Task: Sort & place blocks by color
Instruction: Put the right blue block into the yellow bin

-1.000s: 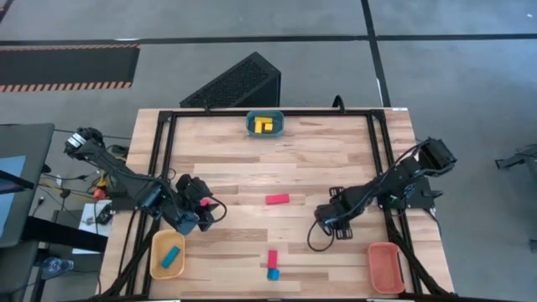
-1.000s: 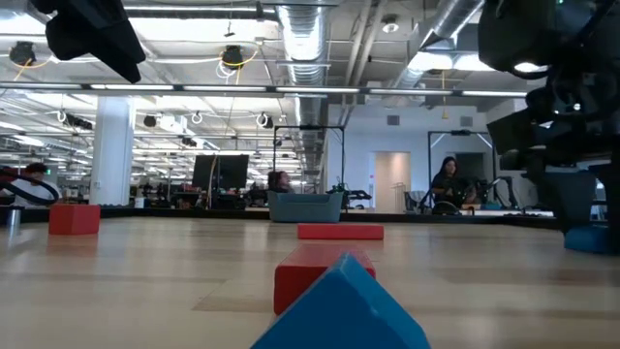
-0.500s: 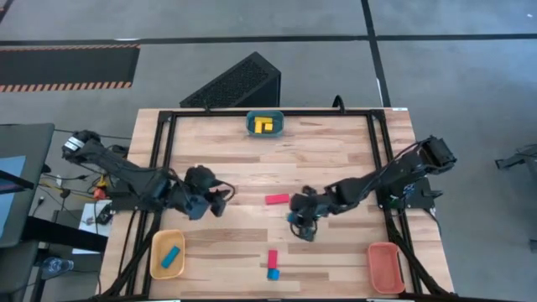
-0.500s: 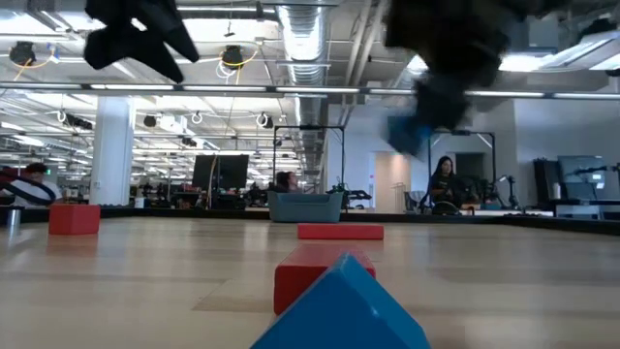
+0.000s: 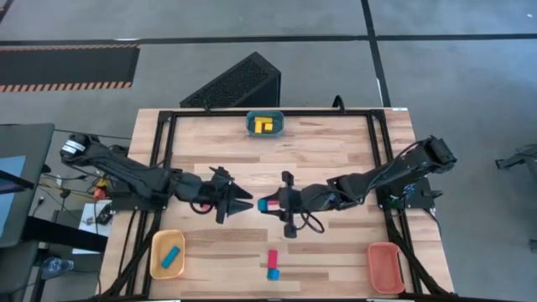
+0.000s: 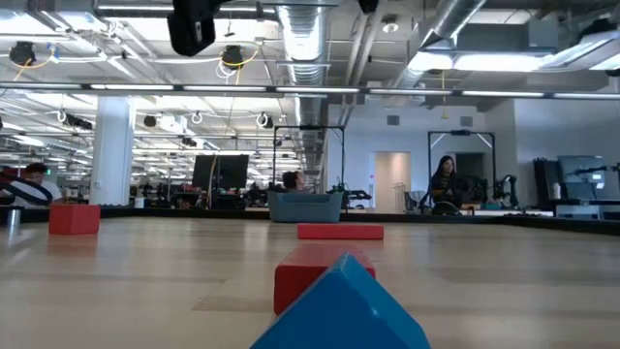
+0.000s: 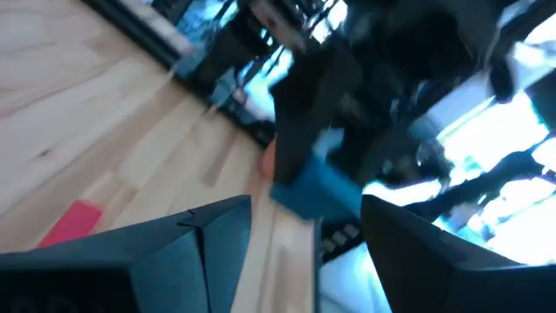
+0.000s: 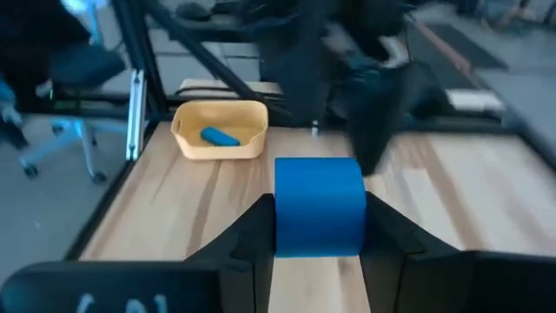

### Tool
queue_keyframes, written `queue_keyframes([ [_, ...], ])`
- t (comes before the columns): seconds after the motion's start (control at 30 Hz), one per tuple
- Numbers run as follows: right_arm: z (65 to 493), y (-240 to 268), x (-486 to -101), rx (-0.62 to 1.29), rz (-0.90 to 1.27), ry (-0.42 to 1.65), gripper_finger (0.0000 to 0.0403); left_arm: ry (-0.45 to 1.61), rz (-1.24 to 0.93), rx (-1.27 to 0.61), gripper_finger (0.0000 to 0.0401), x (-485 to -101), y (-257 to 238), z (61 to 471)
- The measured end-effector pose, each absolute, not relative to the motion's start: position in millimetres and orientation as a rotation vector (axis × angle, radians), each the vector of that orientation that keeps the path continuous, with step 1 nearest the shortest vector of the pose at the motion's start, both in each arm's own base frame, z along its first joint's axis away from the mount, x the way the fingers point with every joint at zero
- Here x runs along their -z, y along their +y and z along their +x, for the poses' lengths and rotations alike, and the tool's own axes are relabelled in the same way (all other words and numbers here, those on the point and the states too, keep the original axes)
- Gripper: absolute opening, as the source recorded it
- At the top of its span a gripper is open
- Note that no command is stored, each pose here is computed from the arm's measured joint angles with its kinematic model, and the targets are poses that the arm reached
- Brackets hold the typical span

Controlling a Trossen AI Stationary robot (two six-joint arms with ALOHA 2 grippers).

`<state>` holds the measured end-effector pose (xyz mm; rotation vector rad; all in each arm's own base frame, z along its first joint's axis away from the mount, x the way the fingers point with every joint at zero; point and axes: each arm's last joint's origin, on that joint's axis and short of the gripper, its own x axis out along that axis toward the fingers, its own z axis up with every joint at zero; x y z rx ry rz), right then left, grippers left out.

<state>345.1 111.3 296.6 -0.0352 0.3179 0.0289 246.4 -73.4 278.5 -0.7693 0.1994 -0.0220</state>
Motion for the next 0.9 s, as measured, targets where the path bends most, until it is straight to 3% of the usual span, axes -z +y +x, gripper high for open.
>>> queue_keyframes([
  [0.43, 347, 114, -311, -0.023, -0.3, 0.274, 0.0137, 0.148, -0.869, 0.061, 0.029, -283, -71, 248],
  [0.9, 355, 105, -341, 0.045, -0.34, 0.053, 0.0139, -0.083, -0.817, 0.158, 0.0295, -306, -68, 248],
])
